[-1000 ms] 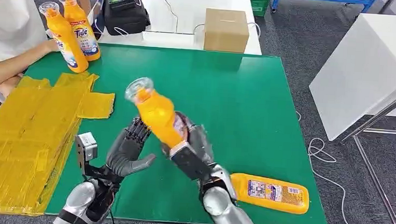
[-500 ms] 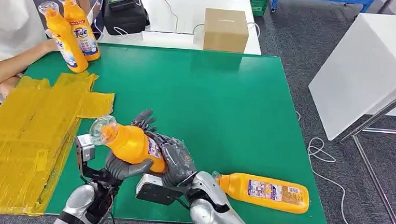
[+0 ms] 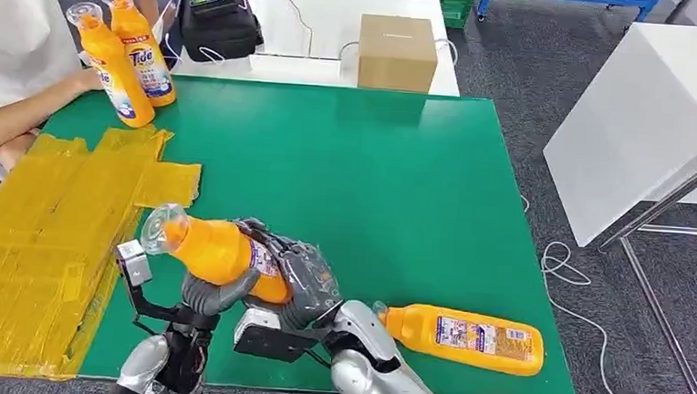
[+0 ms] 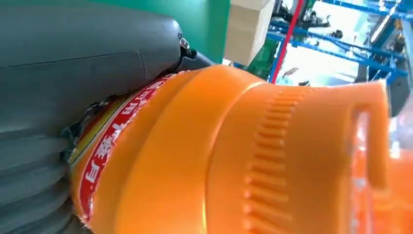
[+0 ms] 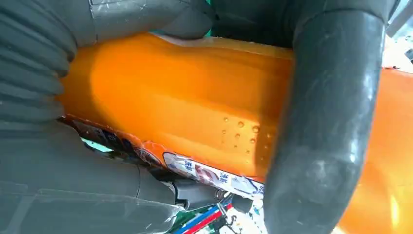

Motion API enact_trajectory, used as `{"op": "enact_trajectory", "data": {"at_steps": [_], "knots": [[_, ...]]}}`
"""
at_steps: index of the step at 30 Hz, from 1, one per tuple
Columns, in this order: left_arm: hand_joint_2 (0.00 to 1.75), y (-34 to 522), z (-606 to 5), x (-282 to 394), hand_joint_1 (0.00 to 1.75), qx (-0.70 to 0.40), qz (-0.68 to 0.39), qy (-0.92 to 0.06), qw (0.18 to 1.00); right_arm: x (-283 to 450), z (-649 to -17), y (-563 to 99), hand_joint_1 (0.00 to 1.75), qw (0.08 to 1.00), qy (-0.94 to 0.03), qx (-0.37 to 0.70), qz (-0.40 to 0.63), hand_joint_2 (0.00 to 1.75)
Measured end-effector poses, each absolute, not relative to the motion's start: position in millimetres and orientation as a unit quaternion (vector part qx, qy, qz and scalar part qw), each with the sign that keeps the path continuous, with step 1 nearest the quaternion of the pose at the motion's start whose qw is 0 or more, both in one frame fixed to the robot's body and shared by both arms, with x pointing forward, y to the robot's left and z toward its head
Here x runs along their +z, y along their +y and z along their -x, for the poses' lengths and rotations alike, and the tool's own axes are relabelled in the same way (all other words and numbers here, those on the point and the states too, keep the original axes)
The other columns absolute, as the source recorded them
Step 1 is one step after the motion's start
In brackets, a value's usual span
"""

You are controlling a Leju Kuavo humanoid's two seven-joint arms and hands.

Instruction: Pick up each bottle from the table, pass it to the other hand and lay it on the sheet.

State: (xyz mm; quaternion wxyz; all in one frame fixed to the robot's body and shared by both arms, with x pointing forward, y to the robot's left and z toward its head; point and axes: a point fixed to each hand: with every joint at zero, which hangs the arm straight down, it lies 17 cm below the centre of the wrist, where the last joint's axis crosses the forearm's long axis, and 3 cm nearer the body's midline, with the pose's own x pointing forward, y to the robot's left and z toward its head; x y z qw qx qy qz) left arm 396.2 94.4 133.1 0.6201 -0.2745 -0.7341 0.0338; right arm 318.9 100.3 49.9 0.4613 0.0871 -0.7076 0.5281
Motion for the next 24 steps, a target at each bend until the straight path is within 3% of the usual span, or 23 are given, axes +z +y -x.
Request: {"op": "enact_trajectory", "data": {"at_steps": [1, 2, 3, 4, 20, 22, 24], "knots": [[1.75, 95, -397, 133, 1.75, 0.039, 0.274, -0.734, 0.621, 50, -319, 100, 1.75, 0.461, -0.708, 0.528, -0.087, 1.75], [1.75, 95, -397, 133, 1.75, 0.043, 0.273, -0.733, 0.621, 50, -319, 100, 0.82, 0.461, -0.708, 0.528, -0.086, 1.75], [1.75, 96, -397, 132, 1.75, 0.047, 0.273, -0.732, 0.622, 50, -319, 100, 0.82, 0.462, -0.708, 0.528, -0.085, 1.75], [1.75, 96, -397, 132, 1.75, 0.052, 0.271, -0.732, 0.623, 50, -320, 99, 0.00, 0.462, -0.710, 0.526, -0.081, 1.75], [1.75, 146, -421, 162, 1.75, 0.118, 0.172, -0.778, 0.592, 60, -314, 79, 0.00, 0.477, -0.746, 0.463, -0.044, 1.75], [1.75, 161, -424, 166, 1.75, 0.110, 0.115, -0.797, 0.582, 78, -319, 71, 0.00, 0.476, -0.766, 0.432, -0.031, 1.75], [1.75, 184, -425, 179, 1.75, 0.067, -0.024, -0.834, 0.547, 95, -322, 61, 0.00, 0.476, -0.782, 0.401, -0.025, 1.75]]}}
